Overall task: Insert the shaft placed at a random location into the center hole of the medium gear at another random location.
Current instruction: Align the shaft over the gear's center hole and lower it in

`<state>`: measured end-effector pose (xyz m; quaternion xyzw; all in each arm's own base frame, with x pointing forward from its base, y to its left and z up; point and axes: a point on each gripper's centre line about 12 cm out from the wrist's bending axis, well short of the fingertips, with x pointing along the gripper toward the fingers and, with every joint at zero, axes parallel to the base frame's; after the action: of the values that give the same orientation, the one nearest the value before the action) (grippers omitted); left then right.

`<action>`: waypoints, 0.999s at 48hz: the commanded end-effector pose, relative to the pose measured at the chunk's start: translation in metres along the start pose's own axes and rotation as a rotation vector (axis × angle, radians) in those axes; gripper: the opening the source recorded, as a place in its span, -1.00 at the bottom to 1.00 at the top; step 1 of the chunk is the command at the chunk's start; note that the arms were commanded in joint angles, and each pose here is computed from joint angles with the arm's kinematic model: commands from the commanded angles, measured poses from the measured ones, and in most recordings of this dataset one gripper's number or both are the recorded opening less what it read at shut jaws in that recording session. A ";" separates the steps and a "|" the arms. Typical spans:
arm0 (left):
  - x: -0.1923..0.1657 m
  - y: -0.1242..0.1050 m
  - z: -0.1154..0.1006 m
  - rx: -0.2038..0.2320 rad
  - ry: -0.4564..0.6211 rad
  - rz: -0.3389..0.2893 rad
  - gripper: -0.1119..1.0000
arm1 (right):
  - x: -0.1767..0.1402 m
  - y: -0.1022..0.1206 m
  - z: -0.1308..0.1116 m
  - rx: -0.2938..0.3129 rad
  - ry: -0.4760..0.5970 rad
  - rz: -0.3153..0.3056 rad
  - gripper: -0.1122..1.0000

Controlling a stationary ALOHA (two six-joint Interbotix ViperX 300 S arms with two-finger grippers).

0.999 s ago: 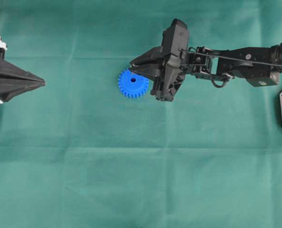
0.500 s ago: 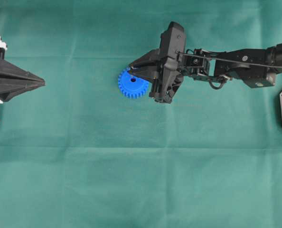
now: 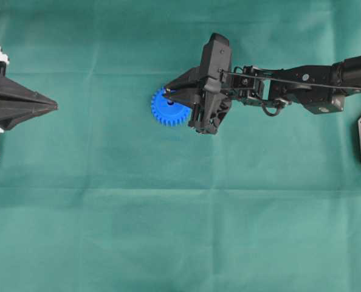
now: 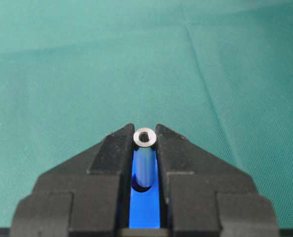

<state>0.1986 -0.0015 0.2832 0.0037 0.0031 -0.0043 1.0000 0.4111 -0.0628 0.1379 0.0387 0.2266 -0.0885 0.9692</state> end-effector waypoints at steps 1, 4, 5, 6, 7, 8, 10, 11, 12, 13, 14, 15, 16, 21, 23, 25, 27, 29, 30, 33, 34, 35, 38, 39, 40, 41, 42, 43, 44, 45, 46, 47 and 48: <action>0.002 0.000 0.009 0.002 -0.025 0.001 -0.80 | 0.000 0.000 0.008 0.011 -0.023 -0.001 -0.56; 0.002 0.000 0.009 0.003 -0.023 0.001 -0.80 | 0.000 0.001 0.007 0.009 -0.021 0.001 -0.56; 0.002 0.000 0.009 0.002 -0.025 0.001 -0.80 | -0.001 0.001 0.007 0.010 -0.021 0.001 -0.56; 0.002 0.000 0.009 0.002 -0.025 0.001 -0.80 | -0.001 0.001 0.007 0.010 -0.021 0.001 -0.56; 0.002 0.000 0.009 0.002 -0.023 0.001 -0.80 | -0.002 0.001 0.008 0.010 -0.024 0.001 -0.56; 0.003 0.000 0.009 0.002 -0.023 0.001 -0.80 | -0.002 0.000 0.008 0.010 -0.024 0.000 -0.56; 0.002 0.000 0.009 0.002 -0.025 0.001 -0.80 | -0.004 0.000 0.011 0.010 -0.032 0.000 -0.56; 0.002 0.000 0.009 0.002 -0.025 0.001 -0.80 | -0.005 0.000 0.012 0.008 -0.035 0.001 -0.56; 0.002 0.000 0.009 0.002 -0.025 0.001 -0.80 | -0.006 0.001 0.013 0.009 -0.038 0.002 -0.56; 0.002 0.000 0.009 0.002 -0.025 0.001 -0.80 | -0.006 0.001 0.015 0.008 -0.043 0.002 -0.56; 0.002 0.000 0.009 0.002 -0.025 0.001 -0.80 | -0.007 0.001 0.016 0.005 -0.046 0.003 -0.56; 0.002 0.000 0.009 0.002 -0.023 0.001 -0.80 | -0.008 0.001 0.018 0.005 -0.050 0.003 -0.56; 0.002 0.000 0.009 0.003 -0.025 0.001 -0.80 | -0.009 0.001 0.019 0.005 -0.055 0.003 -0.56; 0.002 0.000 0.009 0.002 -0.023 0.001 -0.80 | -0.013 0.002 0.025 0.001 -0.072 0.004 -0.56; 0.002 0.000 0.009 0.002 -0.023 0.001 -0.80 | -0.014 0.002 0.027 0.001 -0.077 0.005 -0.56; 0.002 0.000 0.009 0.002 -0.023 0.001 -0.80 | -0.015 0.001 0.029 0.001 -0.083 0.004 -0.56; 0.002 0.000 0.008 0.002 -0.021 0.001 -0.80 | -0.016 0.002 0.030 0.000 -0.086 0.006 -0.56; 0.002 0.000 0.009 0.002 -0.023 0.001 -0.80 | -0.017 0.002 0.031 -0.001 -0.089 0.006 -0.56; 0.002 0.000 0.008 0.002 -0.021 0.001 -0.80 | -0.017 0.002 0.031 0.000 -0.087 0.006 -0.56; 0.002 0.000 0.009 0.002 -0.023 0.001 -0.80 | -0.017 0.002 0.031 0.000 -0.089 0.006 -0.56; 0.002 0.000 0.009 0.003 -0.023 0.001 -0.80 | -0.017 0.002 0.031 -0.001 -0.089 0.006 -0.56; 0.002 0.000 0.009 0.003 -0.025 0.001 -0.80 | -0.017 0.002 0.031 -0.003 -0.089 0.006 -0.56; 0.002 0.000 0.009 0.002 -0.023 0.001 -0.80 | -0.017 0.002 0.031 -0.001 -0.087 0.007 -0.56; 0.002 0.000 0.008 0.000 -0.021 0.001 -0.80 | -0.017 0.002 0.030 -0.001 -0.086 0.007 -0.56; 0.002 0.000 0.009 0.002 -0.023 0.001 -0.80 | -0.017 0.002 0.030 -0.002 -0.086 0.007 -0.56; 0.002 0.000 0.009 0.003 -0.025 0.001 -0.80 | -0.016 0.002 0.030 -0.001 -0.084 0.007 -0.56; 0.002 0.000 0.009 0.003 -0.026 0.001 -0.80 | -0.016 0.002 0.029 -0.001 -0.083 0.007 -0.56; 0.002 0.000 0.008 0.003 -0.021 0.001 -0.80 | -0.016 0.002 0.029 -0.001 -0.081 0.007 -0.56; 0.002 0.000 0.009 0.003 -0.025 0.001 -0.80 | -0.015 0.002 0.027 -0.002 -0.078 0.007 -0.56; 0.002 0.000 0.009 0.003 -0.025 0.001 -0.80 | -0.014 0.002 0.026 -0.001 -0.075 0.006 -0.56; 0.002 0.000 0.009 0.003 -0.025 0.001 -0.80 | -0.014 0.002 0.026 -0.001 -0.073 0.006 -0.56; 0.002 0.000 0.009 0.003 -0.025 0.001 -0.80 | -0.013 0.002 0.025 0.000 -0.070 0.006 -0.56; 0.002 0.000 0.009 0.003 -0.025 0.001 -0.80 | -0.012 0.003 0.024 0.000 -0.070 0.008 -0.56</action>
<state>0.1986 -0.0015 0.2832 0.0045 0.0031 -0.0045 1.0000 0.4081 -0.0624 0.1557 0.0384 0.2071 -0.0887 0.9735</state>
